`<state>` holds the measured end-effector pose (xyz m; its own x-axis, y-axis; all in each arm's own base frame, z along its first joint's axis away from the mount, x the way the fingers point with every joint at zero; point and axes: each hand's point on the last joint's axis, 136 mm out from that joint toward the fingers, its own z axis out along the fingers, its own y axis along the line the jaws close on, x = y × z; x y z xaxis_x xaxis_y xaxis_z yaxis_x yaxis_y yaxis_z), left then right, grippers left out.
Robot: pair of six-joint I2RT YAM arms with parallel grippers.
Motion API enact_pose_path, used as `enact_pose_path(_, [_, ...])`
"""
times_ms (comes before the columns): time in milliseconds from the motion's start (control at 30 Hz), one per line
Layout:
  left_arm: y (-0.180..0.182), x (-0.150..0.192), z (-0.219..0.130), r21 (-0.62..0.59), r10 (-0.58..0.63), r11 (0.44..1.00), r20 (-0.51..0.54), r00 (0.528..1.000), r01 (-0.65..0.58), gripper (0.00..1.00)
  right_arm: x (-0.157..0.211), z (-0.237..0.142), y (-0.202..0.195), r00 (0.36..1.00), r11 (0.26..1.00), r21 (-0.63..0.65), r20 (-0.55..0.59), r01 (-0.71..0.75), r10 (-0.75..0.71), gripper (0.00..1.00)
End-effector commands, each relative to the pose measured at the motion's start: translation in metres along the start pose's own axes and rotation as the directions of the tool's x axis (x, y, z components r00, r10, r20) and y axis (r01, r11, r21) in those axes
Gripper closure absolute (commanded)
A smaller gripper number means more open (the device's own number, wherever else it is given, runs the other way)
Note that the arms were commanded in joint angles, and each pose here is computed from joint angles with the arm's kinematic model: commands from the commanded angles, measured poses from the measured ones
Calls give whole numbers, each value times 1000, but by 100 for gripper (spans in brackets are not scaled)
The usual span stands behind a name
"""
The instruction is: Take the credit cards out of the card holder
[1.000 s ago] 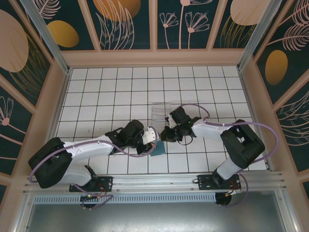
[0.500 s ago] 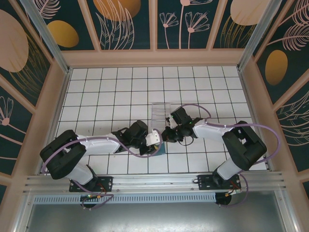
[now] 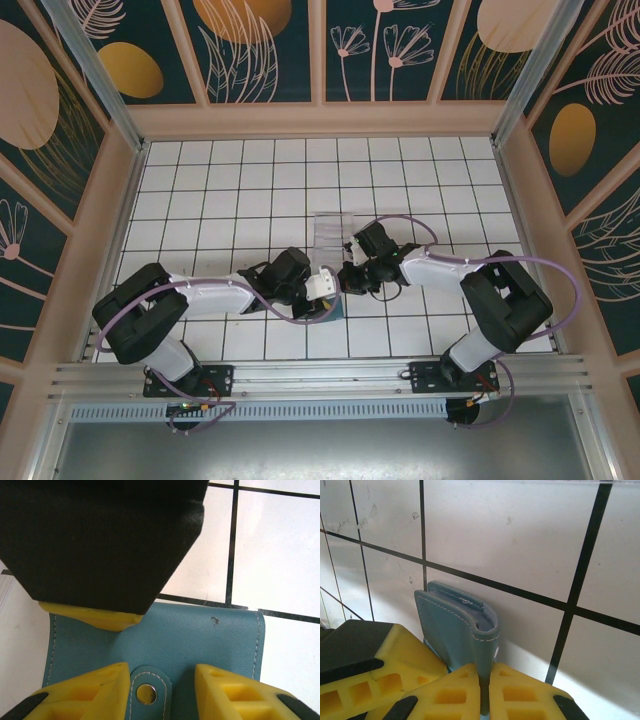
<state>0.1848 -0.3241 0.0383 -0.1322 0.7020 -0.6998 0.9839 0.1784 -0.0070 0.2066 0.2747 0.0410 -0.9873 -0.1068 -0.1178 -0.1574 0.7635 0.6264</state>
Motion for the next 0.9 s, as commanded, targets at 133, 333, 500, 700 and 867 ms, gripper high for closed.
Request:
enact_pose_path(133, [-3,8,3,13,5,1000,-36,999,-4,62,6,-6,4,999,999,-18,-15,34,-34,91])
enact_pose_path(333, [-1,7,1,0,-12,1000,-25,1000,12,53,5,-7,5,999,999,-16,-15,37,-37,92])
enact_pose_path(500, [-4,10,3,25,-38,999,-34,999,39,55,5,-9,5,999,999,-9,-11,43,-43,92])
enact_pose_path(700, [-11,15,8,72,-56,996,-57,997,60,61,5,-12,3,999,999,3,-8,45,-45,93])
enact_pose_path(867, [-10,15,10,72,-60,995,-68,996,65,68,4,-13,5,999,999,-2,-3,46,-46,93])
